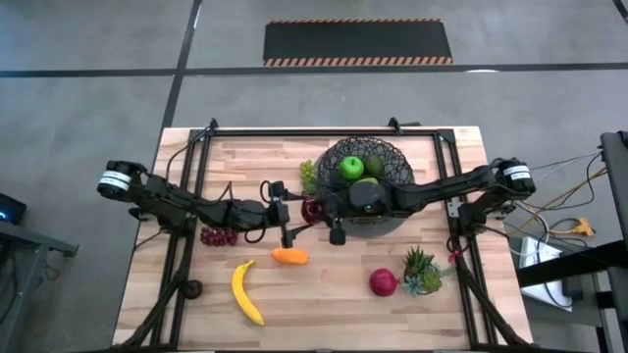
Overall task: Build produce basket
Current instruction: Put the red apple into the wire basket
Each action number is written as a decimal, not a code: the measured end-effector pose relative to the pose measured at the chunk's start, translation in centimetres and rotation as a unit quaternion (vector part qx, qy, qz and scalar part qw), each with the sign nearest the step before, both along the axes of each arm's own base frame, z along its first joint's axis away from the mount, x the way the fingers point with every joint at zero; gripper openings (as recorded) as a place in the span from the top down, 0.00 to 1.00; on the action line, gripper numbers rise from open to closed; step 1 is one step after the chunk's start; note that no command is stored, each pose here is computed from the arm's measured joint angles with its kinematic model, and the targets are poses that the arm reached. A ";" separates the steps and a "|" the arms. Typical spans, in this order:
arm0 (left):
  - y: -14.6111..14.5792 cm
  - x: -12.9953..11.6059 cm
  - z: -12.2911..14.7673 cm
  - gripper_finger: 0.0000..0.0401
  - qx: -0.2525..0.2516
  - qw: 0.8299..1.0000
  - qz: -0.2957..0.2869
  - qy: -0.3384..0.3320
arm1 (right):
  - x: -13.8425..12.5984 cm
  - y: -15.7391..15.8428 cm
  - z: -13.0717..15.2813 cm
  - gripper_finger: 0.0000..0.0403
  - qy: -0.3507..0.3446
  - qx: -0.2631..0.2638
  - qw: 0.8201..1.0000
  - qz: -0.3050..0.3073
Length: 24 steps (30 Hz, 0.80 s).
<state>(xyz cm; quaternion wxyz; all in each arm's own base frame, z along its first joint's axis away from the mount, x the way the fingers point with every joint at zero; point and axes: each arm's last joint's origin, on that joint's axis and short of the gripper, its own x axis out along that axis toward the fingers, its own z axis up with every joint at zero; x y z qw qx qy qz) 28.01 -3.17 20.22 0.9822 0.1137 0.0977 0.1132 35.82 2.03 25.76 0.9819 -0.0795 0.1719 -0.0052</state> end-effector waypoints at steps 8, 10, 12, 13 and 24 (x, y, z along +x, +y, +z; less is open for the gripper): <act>0.0 0.0 0.2 0.17 -0.010 1.000 -0.001 -0.012 | 0.4 -0.1 0.1 0.95 0.015 -0.042 0.999 -0.016; 0.0 0.1 0.3 0.17 -0.010 1.000 -0.001 -0.013 | 0.3 -0.1 0.1 0.96 0.016 -0.043 0.999 -0.015; 0.0 0.1 0.3 0.17 -0.011 1.000 -0.001 -0.015 | 0.3 -0.1 0.1 0.97 0.015 -0.042 0.999 -0.015; 0.0 0.1 0.3 0.17 -0.011 1.000 -0.001 -0.015 | 0.3 -0.1 0.1 0.97 0.015 -0.041 0.999 -0.016; 0.0 0.1 0.4 0.17 -0.011 1.000 -0.002 -0.016 | 0.3 -0.1 0.1 0.98 0.016 -0.038 0.999 -0.015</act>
